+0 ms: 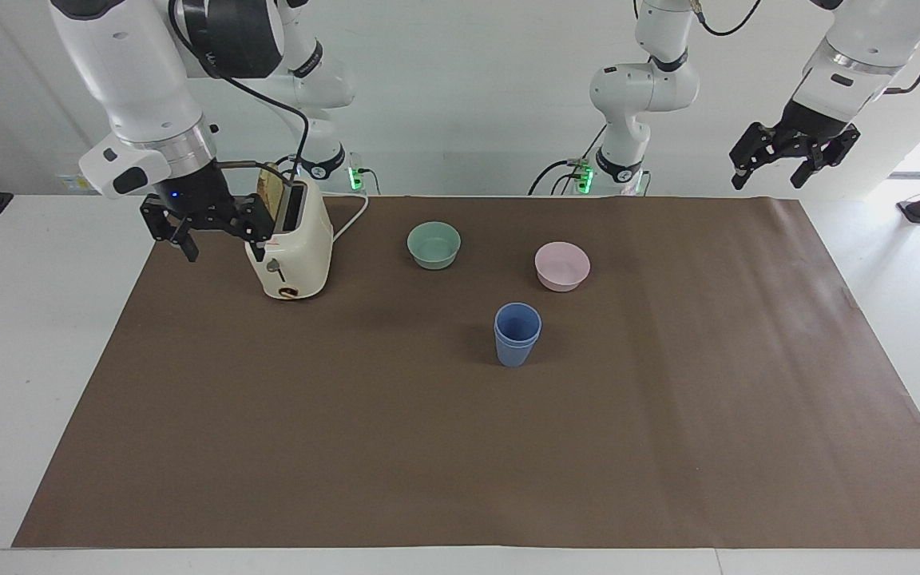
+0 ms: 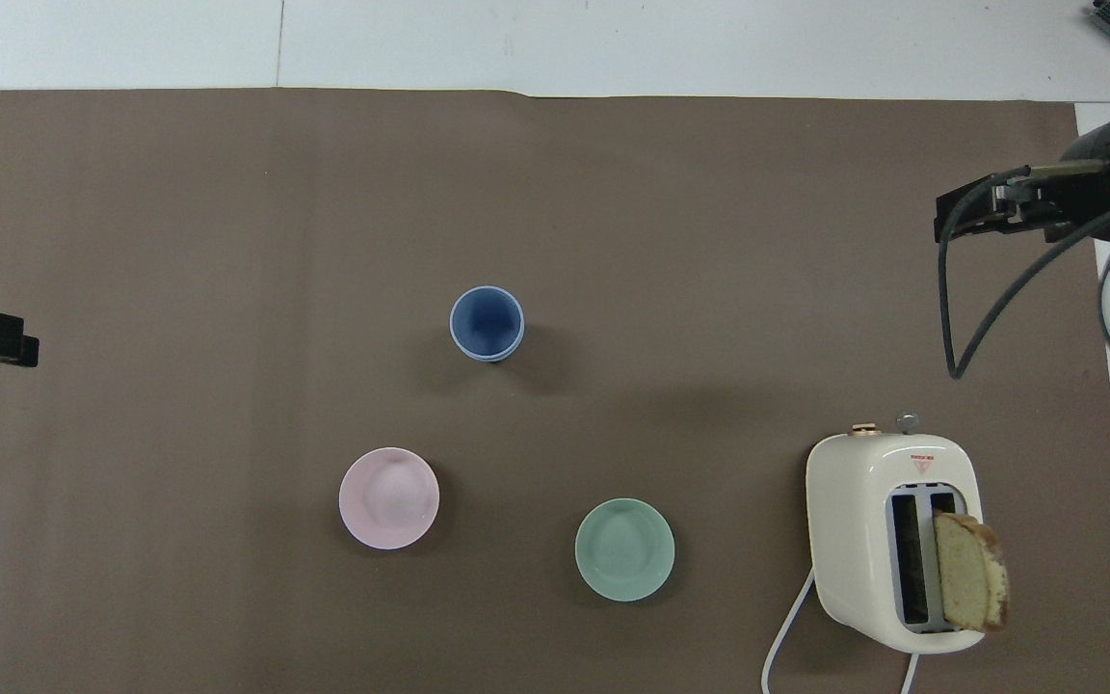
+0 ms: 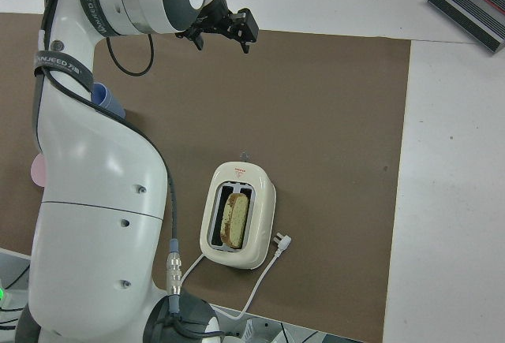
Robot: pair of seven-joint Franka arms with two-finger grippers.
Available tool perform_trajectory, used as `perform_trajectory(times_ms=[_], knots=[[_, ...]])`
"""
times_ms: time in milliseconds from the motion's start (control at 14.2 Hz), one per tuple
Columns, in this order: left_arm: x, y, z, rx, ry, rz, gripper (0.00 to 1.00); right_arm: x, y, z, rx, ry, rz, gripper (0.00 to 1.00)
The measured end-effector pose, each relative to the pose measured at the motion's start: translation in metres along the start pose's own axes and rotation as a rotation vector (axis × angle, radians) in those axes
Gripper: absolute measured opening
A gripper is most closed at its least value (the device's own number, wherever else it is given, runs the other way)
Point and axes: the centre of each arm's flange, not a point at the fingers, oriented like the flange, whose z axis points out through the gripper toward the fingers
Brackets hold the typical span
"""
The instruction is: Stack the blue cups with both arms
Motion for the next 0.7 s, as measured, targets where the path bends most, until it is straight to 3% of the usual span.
perform_trajectory(times_ms=[704], knots=[[0.000,0.000,0.000,0.000,0.000,0.000,1.00,-0.018,0.047,-0.018,-0.012,-0.037,-0.014,1.00]])
